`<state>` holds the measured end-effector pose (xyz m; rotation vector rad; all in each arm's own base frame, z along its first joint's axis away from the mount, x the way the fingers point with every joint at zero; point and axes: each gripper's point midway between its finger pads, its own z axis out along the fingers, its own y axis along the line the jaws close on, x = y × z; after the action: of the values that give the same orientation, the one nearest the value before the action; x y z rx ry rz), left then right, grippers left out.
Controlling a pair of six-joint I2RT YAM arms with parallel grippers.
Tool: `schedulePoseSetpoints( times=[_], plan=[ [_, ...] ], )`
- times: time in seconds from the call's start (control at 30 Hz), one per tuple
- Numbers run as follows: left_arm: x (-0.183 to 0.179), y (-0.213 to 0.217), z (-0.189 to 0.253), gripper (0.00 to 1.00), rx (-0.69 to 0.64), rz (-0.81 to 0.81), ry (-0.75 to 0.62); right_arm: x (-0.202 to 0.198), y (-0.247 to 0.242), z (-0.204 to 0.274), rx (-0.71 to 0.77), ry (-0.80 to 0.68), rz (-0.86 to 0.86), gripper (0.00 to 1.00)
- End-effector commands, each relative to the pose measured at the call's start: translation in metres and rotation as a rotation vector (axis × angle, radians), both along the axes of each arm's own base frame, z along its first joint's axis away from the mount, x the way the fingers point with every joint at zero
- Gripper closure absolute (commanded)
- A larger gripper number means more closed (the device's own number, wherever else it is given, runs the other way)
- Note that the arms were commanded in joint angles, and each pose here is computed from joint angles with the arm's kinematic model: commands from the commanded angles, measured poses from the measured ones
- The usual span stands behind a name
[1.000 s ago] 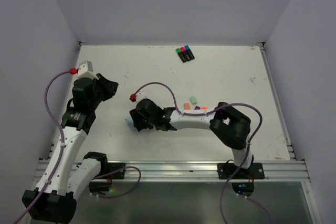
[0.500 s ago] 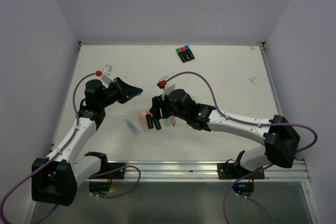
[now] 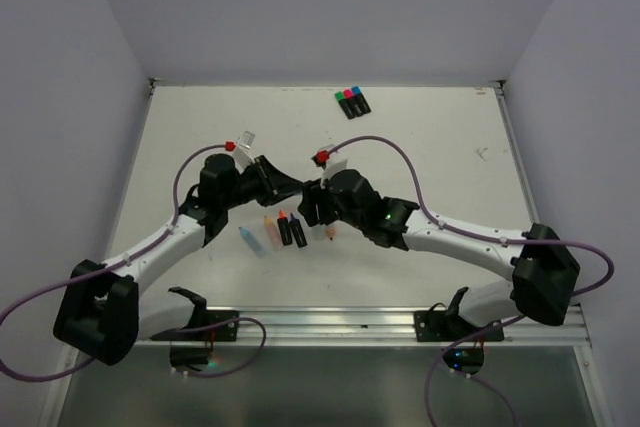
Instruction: Open the pen caps
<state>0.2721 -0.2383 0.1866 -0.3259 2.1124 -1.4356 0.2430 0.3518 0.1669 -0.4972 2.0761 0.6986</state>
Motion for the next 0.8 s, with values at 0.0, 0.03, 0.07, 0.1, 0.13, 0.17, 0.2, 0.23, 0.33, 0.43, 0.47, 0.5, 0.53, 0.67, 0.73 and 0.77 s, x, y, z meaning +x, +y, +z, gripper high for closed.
schedulePoseSetpoints(
  times=[0.0, 0.03, 0.07, 0.1, 0.13, 0.17, 0.2, 0.23, 0.33, 0.43, 0.47, 0.5, 0.53, 0.67, 0.73, 0.77],
  plan=[
    [0.029, -0.016, 0.026, 1.0, 0.078, 0.008, -0.156, 0.02, -0.059, 0.023, -0.061, -0.032, -0.278, 0.43],
    [0.032, -0.02, 0.022, 1.0, 0.112, 0.009, -0.152, 0.022, -0.075, 0.022, -0.066, -0.018, -0.329, 0.43],
    [0.037, -0.024, 0.005, 1.0, 0.16, 0.012, -0.107, 0.025, -0.097, 0.01, -0.07, 0.028, -0.406, 0.43],
    [0.043, -0.033, 0.007, 1.0, 0.187, 0.022, -0.125, 0.018, -0.117, 0.009, -0.083, 0.057, -0.438, 0.43],
    [0.045, -0.038, 0.003, 1.0, 0.202, 0.022, -0.119, 0.016, -0.13, 0.006, -0.087, 0.078, -0.477, 0.43],
    [0.051, -0.043, -0.013, 1.0, 0.235, 0.024, -0.092, 0.011, -0.145, -0.004, -0.12, 0.096, -0.513, 0.43],
    [0.057, -0.053, -0.01, 1.0, 0.263, 0.04, -0.11, 0.006, -0.17, -0.002, -0.158, 0.084, -0.58, 0.43],
    [0.058, -0.059, -0.021, 1.0, 0.299, 0.036, -0.08, 0.001, -0.18, -0.004, -0.162, 0.096, -0.617, 0.43],
    [0.068, -0.087, -0.044, 1.0, 0.369, 0.023, -0.044, -0.013, -0.209, 0.005, -0.171, 0.091, -0.685, 0.43],
    [0.077, -0.113, -0.065, 1.0, 0.452, 0.011, -0.037, -0.024, -0.223, 0.019, -0.137, 0.085, -0.702, 0.43],
    [0.075, -0.118, -0.086, 1.0, 0.5, -0.005, -0.007, -0.026, -0.225, 0.022, -0.127, 0.085, -0.708, 0.43],
    [0.075, -0.132, -0.082, 1.0, 0.513, -0.019, -0.023, -0.029, -0.231, 0.023, -0.131, 0.086, -0.716, 0.43],
    [0.072, -0.139, -0.097, 1.0, 0.536, -0.04, -0.003, -0.032, -0.234, 0.028, -0.112, 0.079, -0.725, 0.43],
    [0.061, -0.167, -0.099, 1.0, 0.552, -0.09, -0.026, -0.036, -0.244, 0.034, -0.096, 0.067, -0.74, 0.43],
    [0.056, -0.173, -0.1, 1.0, 0.574, -0.079, -0.044, -0.037, -0.245, 0.037, -0.09, 0.063, -0.739, 0.43],
    [0.053, -0.175, -0.103, 1.0, 0.582, -0.085, -0.048, -0.037, -0.244, 0.038, -0.085, 0.062, -0.736, 0.43]
  ],
)
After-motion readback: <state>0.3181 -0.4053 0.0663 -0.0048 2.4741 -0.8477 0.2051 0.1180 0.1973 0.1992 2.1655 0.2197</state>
